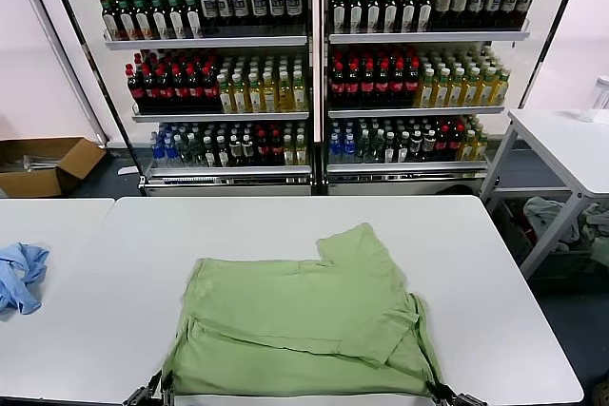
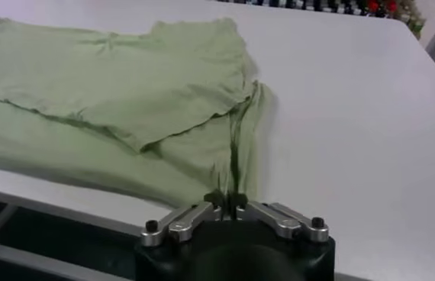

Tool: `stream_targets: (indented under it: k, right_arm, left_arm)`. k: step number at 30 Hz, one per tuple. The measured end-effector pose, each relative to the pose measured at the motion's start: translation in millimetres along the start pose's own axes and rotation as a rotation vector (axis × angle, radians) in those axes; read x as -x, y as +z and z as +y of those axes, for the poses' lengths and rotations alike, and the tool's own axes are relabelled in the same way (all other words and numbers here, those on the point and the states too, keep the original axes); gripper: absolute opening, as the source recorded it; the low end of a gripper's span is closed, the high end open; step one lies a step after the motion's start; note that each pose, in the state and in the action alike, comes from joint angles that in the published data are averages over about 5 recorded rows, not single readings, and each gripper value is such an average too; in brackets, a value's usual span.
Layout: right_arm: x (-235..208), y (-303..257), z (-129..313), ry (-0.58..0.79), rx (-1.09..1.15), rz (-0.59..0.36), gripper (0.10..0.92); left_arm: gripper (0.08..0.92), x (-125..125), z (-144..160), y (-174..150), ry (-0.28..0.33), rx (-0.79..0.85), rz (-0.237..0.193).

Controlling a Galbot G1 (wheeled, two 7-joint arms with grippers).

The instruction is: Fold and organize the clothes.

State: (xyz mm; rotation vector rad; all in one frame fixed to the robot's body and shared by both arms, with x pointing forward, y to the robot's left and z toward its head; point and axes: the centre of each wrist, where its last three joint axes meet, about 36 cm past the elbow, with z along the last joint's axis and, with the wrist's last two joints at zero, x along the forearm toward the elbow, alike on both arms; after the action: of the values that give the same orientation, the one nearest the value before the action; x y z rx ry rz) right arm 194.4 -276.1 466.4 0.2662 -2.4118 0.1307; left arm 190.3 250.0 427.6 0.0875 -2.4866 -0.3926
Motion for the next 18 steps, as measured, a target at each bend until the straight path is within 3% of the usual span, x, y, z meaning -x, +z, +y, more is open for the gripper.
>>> stream_targets:
  k: [8, 14, 18]
  right_arm:
    - [-11.3, -12.4, 4.5, 0.007, 0.019, -0.053, 0.570]
    - [-12.3, -30.8, 0.4, 0.005, 0.004, -0.148, 0.743]
    - [-1.7, -43.5, -9.0, -0.015, -0.018, -0.223, 0.810]
  left_arm:
    - [0.529, -15.5, -4.4, -14.6, -0.020, -0.011, -0.055]
    - [0.711, -22.1, -6.3, -41.1, -0.004, -0.049, -0.153]
    - [0.803, -18.6, -3.7, -60.4, 0.021, -0.075, -0.231]
